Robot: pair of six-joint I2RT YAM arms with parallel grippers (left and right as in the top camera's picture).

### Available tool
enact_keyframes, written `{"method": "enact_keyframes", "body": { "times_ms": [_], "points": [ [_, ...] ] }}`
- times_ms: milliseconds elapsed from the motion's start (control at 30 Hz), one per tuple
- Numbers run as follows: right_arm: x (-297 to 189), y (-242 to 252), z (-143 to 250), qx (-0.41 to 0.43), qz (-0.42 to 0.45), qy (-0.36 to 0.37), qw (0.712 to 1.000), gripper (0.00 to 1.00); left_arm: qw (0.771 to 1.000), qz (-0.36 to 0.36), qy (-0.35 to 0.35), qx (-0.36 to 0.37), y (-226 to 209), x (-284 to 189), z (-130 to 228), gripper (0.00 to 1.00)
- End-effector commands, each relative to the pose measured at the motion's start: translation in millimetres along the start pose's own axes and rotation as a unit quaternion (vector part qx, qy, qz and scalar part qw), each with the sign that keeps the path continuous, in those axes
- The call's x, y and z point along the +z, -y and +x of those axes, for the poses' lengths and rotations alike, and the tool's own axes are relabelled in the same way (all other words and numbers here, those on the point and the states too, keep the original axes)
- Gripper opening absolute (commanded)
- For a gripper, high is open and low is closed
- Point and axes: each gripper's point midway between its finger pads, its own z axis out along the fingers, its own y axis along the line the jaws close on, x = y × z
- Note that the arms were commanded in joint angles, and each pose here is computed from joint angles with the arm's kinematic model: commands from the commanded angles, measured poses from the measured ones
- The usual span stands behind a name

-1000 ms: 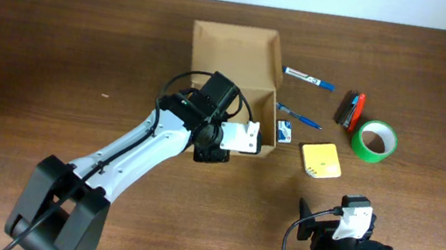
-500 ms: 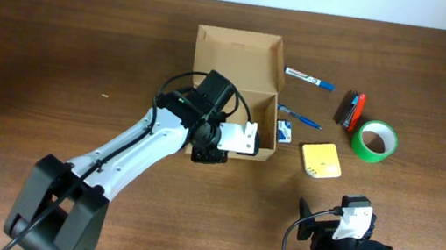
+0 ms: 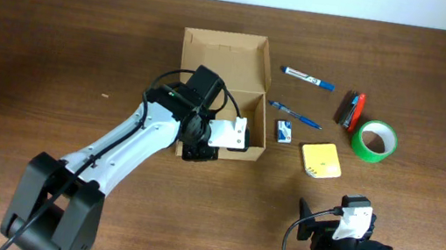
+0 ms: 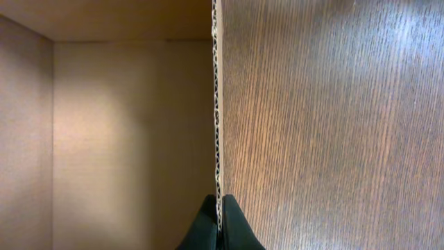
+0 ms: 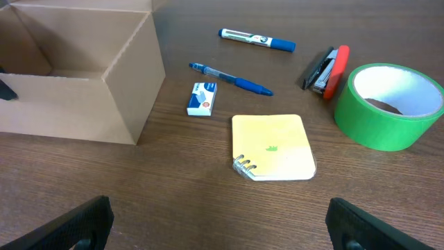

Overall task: Pack container
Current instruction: 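Drag the cardboard box rightward toward the table center with the left gripper, then push the box into place and release it with the left gripper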

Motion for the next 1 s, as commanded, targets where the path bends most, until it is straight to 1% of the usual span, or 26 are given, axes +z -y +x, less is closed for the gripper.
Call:
{"method": "enact_keyframes", "body": {
  "times_ms": [0,33,67,100,133,167,300,400,467,567,667,733,767,867,900,967],
  "points": [
    [1,2,0,0.000,0.006,0.004,1.000,0.99,1.000,-0.008,0.009,0.007,-6,-7,-5,0.49],
    [1,2,0,0.000,0.006,0.004,1.000,0.99,1.000,-0.008,0.009,0.006,-5,-7,-5,0.70],
    [1,2,0,0.000,0.006,0.004,1.000,0.99,1.000,-0.008,0.010,0.002,-5,-7,-5,0.86],
    [1,2,0,0.000,0.006,0.004,1.000,0.99,1.000,-0.008,0.009,0.001,-5,-7,-5,0.93],
    [1,2,0,0.000,0.006,0.004,1.000,0.99,1.000,-0.008,0.009,0.001,-5,-7,-5,0.96],
    [1,2,0,0.000,0.006,0.004,1.000,0.99,1.000,-0.009,0.010,-0.003,-6,-8,-5,0.98],
    [1,2,0,0.000,0.006,0.004,1.000,0.99,0.999,-0.022,0.019,-0.015,-9,-18,-11,0.98],
    [1,2,0,0.000,0.006,0.004,1.000,0.99,0.998,-0.046,0.036,-0.016,-13,-37,-21,0.98],
    [1,2,0,0.000,0.006,0.004,1.000,0.99,0.996,-0.070,0.055,-0.018,-16,-59,-30,0.99],
    [1,2,0,0.000,0.006,0.004,1.000,0.99,0.989,-0.107,0.090,-0.055,-16,-96,-43,1.00],
    [1,2,0,0.000,0.006,0.004,1.000,0.99,0.978,-0.144,0.104,-0.112,-17,-123,-43,1.00],
    [1,2,0,0.000,0.006,0.004,1.000,0.99,0.958,-0.185,0.097,-0.197,-26,-138,-33,1.00],
    [1,2,0,0.000,0.006,0.004,1.000,0.99,0.943,-0.206,0.091,-0.244,-31,-143,-25,1.00],
    [1,2,0,0.000,0.006,0.004,1.000,0.99,0.876,-0.259,0.068,-0.402,-43,-152,7,1.00],
    [1,2,0,0.000,0.006,0.004,1.000,0.99,0.851,-0.265,0.060,-0.449,-43,-151,18,1.00],
    [1,2,0,0.000,0.006,0.004,1.000,0.99,0.812,-0.260,0.053,-0.520,-42,-147,34,1.00]
  ]
}}
